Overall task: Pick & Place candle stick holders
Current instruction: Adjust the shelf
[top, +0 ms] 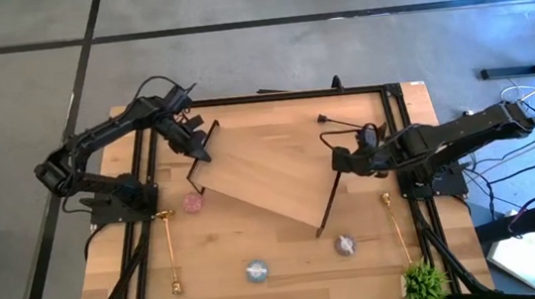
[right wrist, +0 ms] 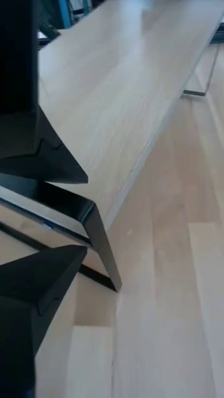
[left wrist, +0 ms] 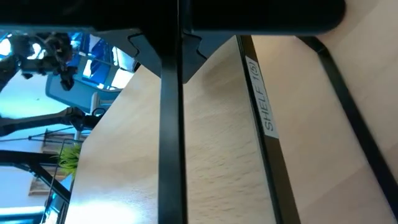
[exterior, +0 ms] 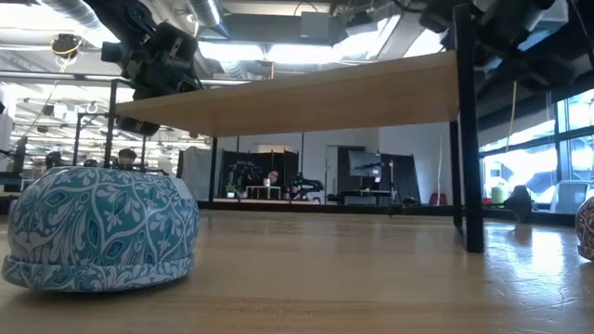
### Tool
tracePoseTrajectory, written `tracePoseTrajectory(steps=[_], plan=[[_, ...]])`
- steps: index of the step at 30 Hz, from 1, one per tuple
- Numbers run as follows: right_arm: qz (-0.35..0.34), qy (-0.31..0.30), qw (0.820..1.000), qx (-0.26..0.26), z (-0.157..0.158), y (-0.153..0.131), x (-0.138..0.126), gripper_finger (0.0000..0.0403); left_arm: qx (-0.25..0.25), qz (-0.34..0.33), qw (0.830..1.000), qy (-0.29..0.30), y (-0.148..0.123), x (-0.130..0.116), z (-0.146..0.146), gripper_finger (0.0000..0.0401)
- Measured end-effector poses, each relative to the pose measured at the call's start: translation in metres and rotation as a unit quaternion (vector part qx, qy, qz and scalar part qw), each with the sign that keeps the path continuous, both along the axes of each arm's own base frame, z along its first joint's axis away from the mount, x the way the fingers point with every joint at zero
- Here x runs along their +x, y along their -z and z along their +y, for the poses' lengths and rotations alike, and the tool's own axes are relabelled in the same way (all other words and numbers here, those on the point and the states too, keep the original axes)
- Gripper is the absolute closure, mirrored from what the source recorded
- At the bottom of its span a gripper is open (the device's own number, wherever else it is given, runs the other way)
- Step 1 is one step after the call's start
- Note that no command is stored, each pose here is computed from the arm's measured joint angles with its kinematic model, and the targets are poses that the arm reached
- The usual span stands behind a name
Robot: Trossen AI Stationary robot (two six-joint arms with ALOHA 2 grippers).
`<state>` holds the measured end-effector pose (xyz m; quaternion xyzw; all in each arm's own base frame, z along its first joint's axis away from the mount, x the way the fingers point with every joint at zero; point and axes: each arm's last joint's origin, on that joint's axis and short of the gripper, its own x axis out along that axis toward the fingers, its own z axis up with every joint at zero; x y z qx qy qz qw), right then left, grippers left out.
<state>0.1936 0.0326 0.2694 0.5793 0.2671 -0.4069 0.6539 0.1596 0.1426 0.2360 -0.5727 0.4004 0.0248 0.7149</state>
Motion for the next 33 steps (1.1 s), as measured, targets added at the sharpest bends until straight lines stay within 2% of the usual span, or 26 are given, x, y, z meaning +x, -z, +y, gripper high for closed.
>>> tracePoseTrajectory(steps=[12,23,33], plan=[[0.001,-0.053,0.998,0.034,0.011,-0.007,-0.015,0.0228,0.000,0.027,1.000,-0.003,0.000,0.009,-0.007,0.0394],[0.004,-0.033,0.999,0.012,0.010,-0.006,-0.016,0.0228,0.024,0.040,0.998,-0.046,-0.007,0.026,-0.016,0.0394],[0.002,-0.015,1.000,-0.016,0.007,-0.006,-0.017,0.0228,0.019,0.047,0.998,-0.039,-0.018,0.034,-0.042,0.0394]])
